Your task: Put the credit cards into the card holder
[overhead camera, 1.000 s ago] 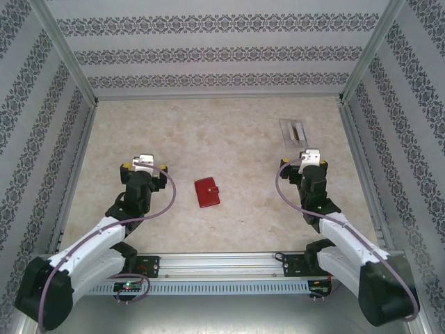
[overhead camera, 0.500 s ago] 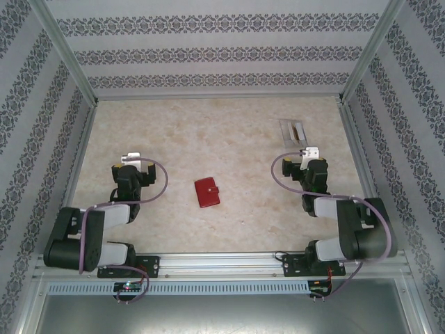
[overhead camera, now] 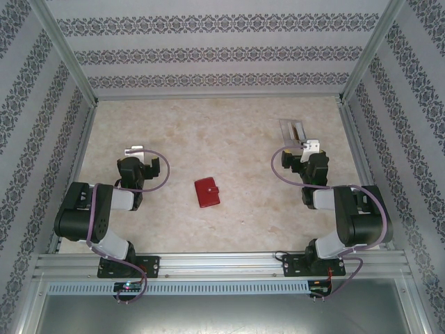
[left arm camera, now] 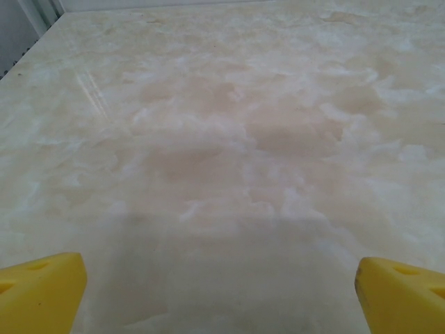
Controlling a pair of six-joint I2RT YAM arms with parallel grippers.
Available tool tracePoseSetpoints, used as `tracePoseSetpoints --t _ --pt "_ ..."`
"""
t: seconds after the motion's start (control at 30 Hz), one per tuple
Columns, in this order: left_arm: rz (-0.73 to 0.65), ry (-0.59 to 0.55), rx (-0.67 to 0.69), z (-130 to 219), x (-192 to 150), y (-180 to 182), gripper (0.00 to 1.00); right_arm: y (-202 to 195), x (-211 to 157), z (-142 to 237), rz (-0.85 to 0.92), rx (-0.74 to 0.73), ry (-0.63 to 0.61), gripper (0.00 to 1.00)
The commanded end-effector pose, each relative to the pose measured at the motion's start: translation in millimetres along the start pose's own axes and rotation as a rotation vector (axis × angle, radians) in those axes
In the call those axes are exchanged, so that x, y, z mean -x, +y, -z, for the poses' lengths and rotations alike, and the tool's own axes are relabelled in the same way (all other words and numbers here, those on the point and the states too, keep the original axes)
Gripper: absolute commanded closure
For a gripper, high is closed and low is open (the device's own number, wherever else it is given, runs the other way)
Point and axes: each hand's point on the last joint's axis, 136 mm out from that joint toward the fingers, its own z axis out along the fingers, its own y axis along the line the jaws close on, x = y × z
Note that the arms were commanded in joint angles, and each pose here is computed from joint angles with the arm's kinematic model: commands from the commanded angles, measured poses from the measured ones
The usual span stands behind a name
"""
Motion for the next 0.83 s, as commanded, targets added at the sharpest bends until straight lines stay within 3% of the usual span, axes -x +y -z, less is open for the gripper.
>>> tracePoseSetpoints --t 0.0,0.8 --pt "0.035 -0.056 0.002 -0.5 17.0 2.4 0.00 2.6 7.9 2.3 0.021 -0.030 -0.029 0.02" --pt "0.036 -0.054 0.001 -0.6 17.3 2.2 0.00 1.5 8.8 5.1 0.030 -0.062 -0.047 0.02"
